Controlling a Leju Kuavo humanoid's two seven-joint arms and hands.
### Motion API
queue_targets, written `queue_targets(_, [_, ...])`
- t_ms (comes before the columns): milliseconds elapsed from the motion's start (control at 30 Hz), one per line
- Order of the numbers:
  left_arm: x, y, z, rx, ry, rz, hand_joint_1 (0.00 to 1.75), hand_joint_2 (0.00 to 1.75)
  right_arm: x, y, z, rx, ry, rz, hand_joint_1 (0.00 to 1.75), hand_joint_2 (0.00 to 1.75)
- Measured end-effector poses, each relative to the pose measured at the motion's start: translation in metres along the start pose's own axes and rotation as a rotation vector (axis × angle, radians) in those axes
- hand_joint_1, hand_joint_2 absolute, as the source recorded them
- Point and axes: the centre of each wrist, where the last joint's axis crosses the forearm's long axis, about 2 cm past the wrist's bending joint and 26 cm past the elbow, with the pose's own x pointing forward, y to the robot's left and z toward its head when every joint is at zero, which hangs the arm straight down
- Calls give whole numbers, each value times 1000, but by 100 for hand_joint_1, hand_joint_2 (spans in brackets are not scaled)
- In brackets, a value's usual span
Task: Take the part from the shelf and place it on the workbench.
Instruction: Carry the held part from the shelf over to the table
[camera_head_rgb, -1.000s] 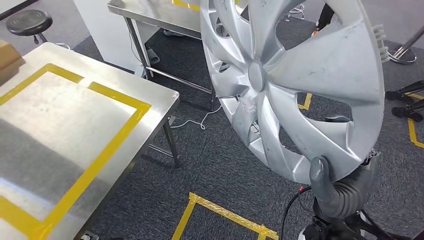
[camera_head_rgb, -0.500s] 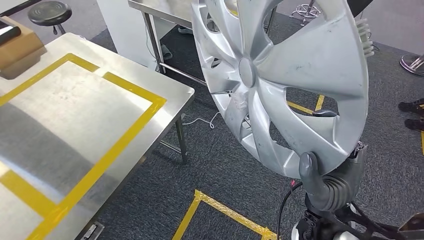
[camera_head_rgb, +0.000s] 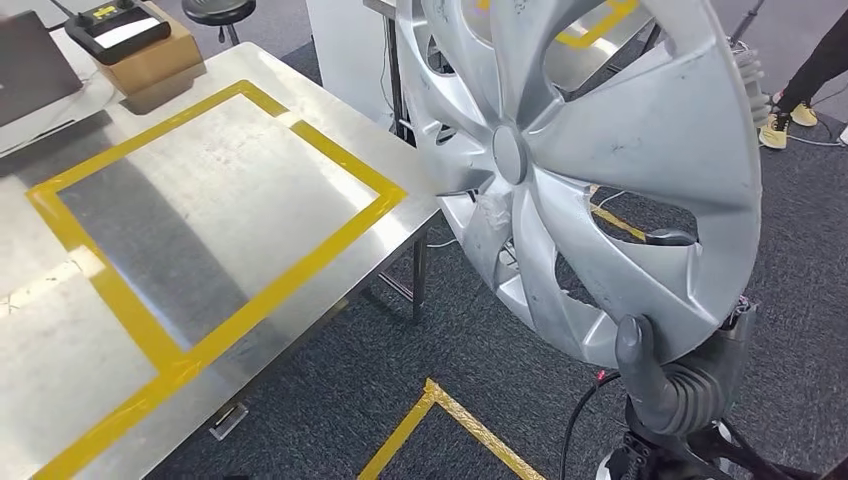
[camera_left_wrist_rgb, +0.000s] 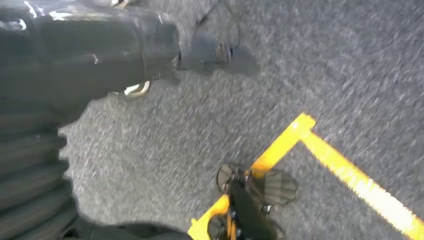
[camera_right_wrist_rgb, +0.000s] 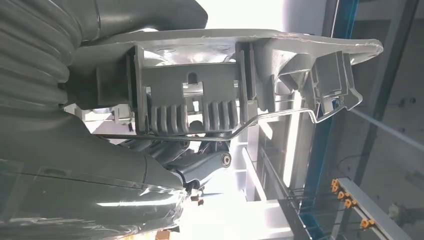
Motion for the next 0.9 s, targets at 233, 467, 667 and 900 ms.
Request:
queue_targets(233, [-1, 0, 0, -1, -2, -1, 0, 175, -1, 0, 2, -5, 15, -2, 175, 175])
queue_targets(467, [0, -1, 1, -2, -5, 0, 0, 175, -2, -1, 2, -8, 21, -5, 175, 175])
queue_targets(667, [1, -1, 0, -1, -1, 2, 0, 175, -2, -3, 1, -14, 16, 2, 175, 175])
queue_targets(900, [1, -3, 1, -3, 3, 6, 0, 175, -3, -4, 0, -16, 19, 1, 175, 175])
